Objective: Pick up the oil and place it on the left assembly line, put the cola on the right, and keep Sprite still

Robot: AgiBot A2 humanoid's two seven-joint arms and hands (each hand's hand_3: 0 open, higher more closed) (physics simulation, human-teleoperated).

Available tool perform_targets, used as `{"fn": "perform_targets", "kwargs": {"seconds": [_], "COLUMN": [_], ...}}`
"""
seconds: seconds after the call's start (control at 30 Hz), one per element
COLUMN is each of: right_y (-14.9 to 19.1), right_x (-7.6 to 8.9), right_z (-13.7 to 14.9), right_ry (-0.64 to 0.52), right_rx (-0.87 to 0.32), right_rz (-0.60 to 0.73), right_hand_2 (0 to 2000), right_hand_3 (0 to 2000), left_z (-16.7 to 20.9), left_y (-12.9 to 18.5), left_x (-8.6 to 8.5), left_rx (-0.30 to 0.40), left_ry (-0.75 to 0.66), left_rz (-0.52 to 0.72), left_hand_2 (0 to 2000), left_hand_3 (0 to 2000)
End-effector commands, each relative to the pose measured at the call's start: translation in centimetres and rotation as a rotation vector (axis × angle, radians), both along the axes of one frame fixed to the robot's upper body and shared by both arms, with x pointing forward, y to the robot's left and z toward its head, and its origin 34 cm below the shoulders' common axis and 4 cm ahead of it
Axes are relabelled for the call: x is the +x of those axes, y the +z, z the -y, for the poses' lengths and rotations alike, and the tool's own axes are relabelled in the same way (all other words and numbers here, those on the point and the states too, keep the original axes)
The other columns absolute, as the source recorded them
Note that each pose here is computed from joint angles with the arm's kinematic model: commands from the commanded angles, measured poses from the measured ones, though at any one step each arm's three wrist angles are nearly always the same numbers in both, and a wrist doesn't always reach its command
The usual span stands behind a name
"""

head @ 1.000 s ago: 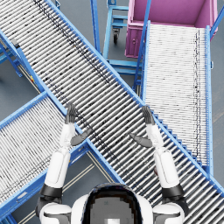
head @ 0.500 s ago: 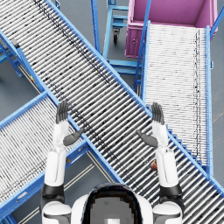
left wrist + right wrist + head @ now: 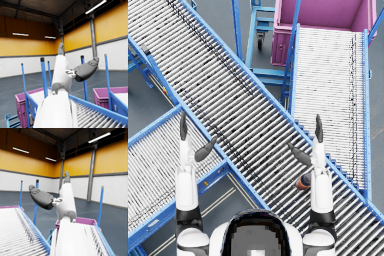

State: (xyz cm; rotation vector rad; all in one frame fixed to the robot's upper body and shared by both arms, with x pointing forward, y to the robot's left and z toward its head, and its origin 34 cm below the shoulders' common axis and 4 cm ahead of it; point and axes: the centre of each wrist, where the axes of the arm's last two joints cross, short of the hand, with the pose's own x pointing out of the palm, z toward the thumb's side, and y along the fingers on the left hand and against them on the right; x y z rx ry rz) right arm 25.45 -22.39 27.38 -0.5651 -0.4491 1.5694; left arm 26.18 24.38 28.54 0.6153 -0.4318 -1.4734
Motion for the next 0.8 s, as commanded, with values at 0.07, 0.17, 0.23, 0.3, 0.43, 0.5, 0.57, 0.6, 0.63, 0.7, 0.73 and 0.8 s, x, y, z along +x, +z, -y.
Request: {"fn": "perform_targets", "kwargs": {"seconds": [0.07, 0.17, 0.23, 0.3, 0.43, 0.5, 0.57, 0.6, 0.63, 0.7, 0.73, 0.8], "right_y": [0.77, 1.08, 1.5, 1.5, 1.4, 1.4, 1.4, 1.41, 1.41, 1.41, 1.41, 1.41], "right_x": [0.05, -0.03, -0.02, -0.12, -0.02, 0.08, 0.08, 0.08, -0.01, -0.02, -0.02, -0.01], "right_z": [1.18, 1.38, 1.48, 1.47, 1.47, 1.57, 1.57, 1.57, 1.57, 1.46, 1.46, 1.46], "right_ry": [-0.046, -0.056, -0.06, -0.061, -0.062, -0.066, -0.066, -0.066, -0.067, -0.064, -0.064, -0.064], "right_rx": [0.018, 0.024, 0.027, 0.029, 0.034, 0.038, 0.041, 0.042, 0.043, 0.044, 0.046, 0.048], "right_rz": [0.029, 0.042, 0.058, 0.06, 0.055, 0.054, 0.055, 0.055, 0.057, 0.057, 0.057, 0.057], "right_hand_2": [0, 0, 0, 0, 0, 0, 0, 0, 0, 0, 0, 0], "right_hand_3": [0, 0, 0, 0, 0, 0, 0, 0, 0, 0, 0, 0], "left_z": [-0.92, -1.32, -1.53, -1.25, -1.47, -1.47, -1.42, -1.42, -1.38, -1.32, -1.42, -1.42], "left_y": [0.91, 1.12, 1.23, 0.71, 0.86, 0.89, 1.44, 1.44, 0.96, 1.34, 1.34, 1.24], "left_x": [0.11, -0.07, -0.06, -0.05, -0.12, -0.14, -0.15, -0.15, -0.13, -0.15, -0.15, -0.06], "left_rx": [-0.012, -0.019, -0.024, -0.023, -0.028, -0.029, -0.027, -0.028, -0.031, -0.029, -0.032, -0.034], "left_ry": [0.035, 0.052, 0.06, 0.051, 0.06, 0.06, 0.058, 0.058, 0.057, 0.055, 0.059, 0.059], "left_rz": [0.031, 0.042, 0.046, 0.028, 0.035, 0.037, 0.057, 0.057, 0.04, 0.054, 0.054, 0.049], "left_hand_2": [0, 0, 0, 0, 0, 0, 0, 0, 0, 0, 0, 0], "left_hand_3": [0, 0, 0, 0, 0, 0, 0, 0, 0, 0, 0, 0]}}
